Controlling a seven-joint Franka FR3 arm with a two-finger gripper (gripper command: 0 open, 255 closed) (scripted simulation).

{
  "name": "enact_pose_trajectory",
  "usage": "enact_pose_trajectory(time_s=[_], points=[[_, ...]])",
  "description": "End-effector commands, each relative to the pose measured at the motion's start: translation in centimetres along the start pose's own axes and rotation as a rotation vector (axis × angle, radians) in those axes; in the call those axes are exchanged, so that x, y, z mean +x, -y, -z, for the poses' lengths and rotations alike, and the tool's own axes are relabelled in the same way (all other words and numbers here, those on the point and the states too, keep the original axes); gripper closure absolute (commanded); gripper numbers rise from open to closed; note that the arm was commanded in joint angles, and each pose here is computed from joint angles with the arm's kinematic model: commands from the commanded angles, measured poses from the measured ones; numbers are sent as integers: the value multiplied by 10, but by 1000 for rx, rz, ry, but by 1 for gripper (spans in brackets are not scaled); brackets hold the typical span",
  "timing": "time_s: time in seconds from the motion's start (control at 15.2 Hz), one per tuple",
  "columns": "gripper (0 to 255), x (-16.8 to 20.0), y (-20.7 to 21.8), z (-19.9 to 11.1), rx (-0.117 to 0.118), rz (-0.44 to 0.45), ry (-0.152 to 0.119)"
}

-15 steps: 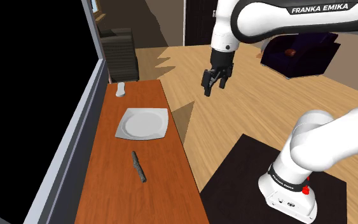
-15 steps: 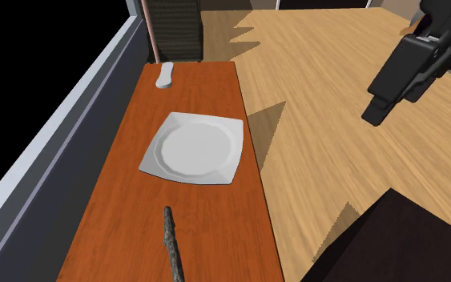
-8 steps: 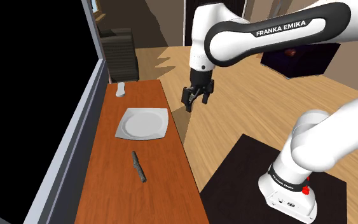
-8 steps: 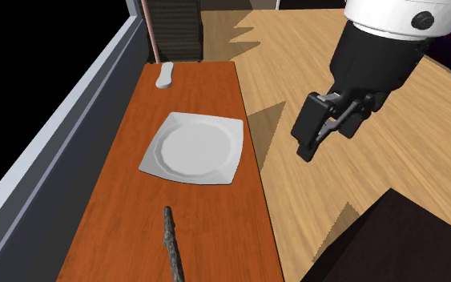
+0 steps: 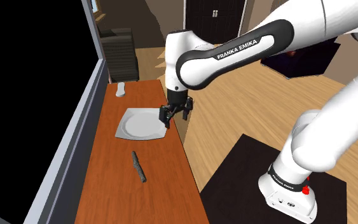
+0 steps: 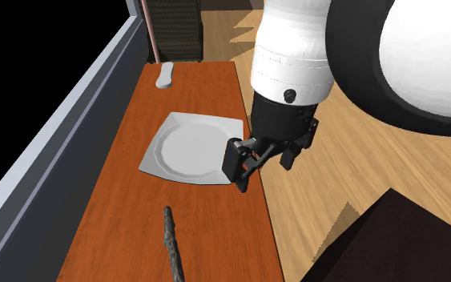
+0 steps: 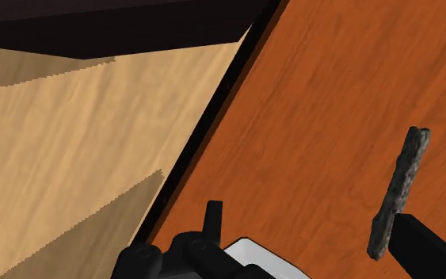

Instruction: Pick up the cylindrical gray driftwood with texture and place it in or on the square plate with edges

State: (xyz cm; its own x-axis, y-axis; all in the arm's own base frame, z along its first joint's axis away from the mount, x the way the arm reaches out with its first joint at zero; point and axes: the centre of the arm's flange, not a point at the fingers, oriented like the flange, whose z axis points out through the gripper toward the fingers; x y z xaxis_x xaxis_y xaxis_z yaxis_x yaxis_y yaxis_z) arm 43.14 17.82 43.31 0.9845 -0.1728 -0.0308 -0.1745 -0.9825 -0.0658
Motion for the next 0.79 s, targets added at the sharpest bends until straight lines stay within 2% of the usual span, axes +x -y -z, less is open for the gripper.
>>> enact_pose_trajectory(time_s=[0.0, 0.73], points=[[0, 9, 19, -17, 8, -8, 9], [0, 59, 117, -109, 47, -43, 61]])
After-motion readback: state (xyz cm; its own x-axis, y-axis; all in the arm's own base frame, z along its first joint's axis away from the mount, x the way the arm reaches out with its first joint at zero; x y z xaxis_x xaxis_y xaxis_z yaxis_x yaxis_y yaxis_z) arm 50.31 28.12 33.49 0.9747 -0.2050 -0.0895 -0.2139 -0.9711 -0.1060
